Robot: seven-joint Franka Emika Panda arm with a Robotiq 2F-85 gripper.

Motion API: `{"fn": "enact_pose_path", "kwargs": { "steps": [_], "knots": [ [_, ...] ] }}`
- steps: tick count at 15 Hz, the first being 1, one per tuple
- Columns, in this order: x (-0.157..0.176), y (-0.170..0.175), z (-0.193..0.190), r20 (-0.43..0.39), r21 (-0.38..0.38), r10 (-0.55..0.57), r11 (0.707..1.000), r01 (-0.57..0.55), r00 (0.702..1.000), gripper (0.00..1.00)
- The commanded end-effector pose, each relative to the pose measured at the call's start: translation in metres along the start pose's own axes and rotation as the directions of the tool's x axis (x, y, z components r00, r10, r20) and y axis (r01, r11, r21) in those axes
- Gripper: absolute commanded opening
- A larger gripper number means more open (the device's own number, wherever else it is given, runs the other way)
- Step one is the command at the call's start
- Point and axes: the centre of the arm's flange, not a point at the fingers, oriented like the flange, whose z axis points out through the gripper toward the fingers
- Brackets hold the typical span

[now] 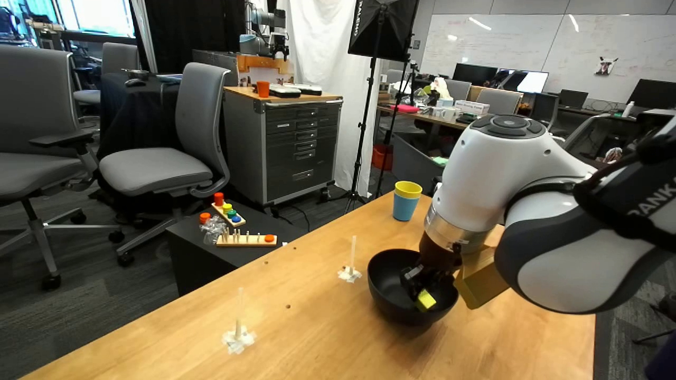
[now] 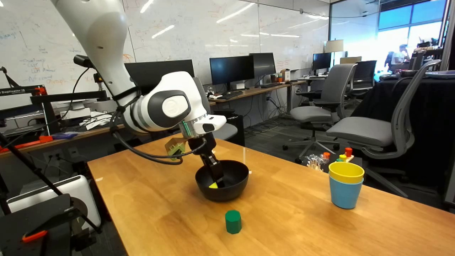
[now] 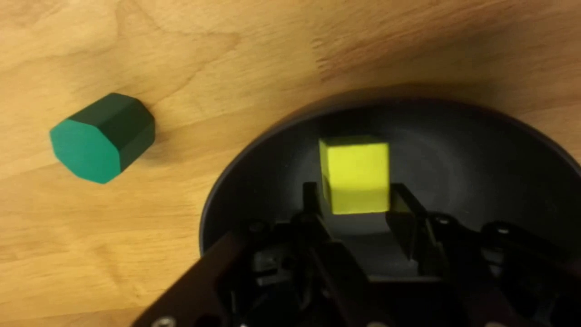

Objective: Put the cubes in the black bowl

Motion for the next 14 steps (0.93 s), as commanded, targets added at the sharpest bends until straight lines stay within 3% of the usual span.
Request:
{"fn": "enact_pose_path", "kwargs": {
  "steps": [1,4,14],
  "knots": [
    [0.004,-0.008,-0.007,-0.024,-0.002,0.013,1.000,-0.013,1.000,0.75],
    [0.003,-0.011,-0.018,-0.027,0.014,0.009,1.000,-0.009,1.000,0.98],
    [0.003,-0.018,-0.144,-0.095,0.181,-0.075,0.979,0.091,0.993,1.00]
  ]
}}
